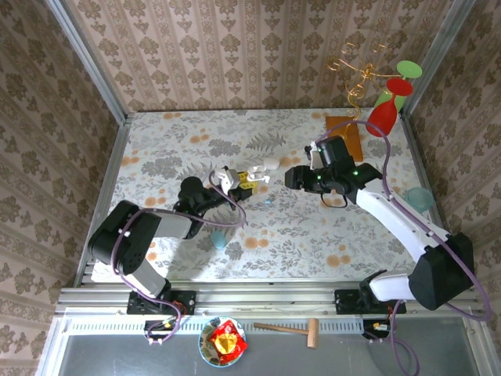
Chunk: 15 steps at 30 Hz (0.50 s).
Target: Insert wireless bluetooth earbuds into charging case
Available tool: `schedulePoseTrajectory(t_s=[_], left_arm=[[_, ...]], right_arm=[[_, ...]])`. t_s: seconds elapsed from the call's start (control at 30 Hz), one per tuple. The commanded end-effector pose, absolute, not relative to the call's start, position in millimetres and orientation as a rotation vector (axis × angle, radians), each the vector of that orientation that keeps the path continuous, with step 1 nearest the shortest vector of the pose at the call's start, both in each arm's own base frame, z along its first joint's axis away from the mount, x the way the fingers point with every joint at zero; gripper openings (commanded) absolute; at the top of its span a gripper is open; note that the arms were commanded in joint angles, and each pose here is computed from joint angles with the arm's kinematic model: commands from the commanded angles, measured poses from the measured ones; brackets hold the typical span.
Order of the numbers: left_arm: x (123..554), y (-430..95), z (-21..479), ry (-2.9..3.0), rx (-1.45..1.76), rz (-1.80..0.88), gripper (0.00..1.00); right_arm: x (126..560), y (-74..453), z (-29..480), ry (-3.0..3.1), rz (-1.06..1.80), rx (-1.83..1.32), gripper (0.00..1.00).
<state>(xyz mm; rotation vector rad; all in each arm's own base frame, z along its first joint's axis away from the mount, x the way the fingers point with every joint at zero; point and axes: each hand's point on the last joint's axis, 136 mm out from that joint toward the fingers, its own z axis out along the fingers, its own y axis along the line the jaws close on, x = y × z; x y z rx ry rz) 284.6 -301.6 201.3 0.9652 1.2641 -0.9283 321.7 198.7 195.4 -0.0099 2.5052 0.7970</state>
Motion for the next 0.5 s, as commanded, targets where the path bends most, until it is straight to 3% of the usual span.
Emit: schedulePoseTrajectory(t_s=[0.0,0.47], left_arm=[[280.9,-302.2,232.8,1.198,0.933,-0.988,0.0],[281.8,-301.1,240.1,1.195,0.911,-0.994,0.0]], right_arm=[[329.5,221.2,204.3,2.453,0.948,-0.038,0.56],[336.6,254.2,203.1,2.452,1.093,-0.115,0.51]])
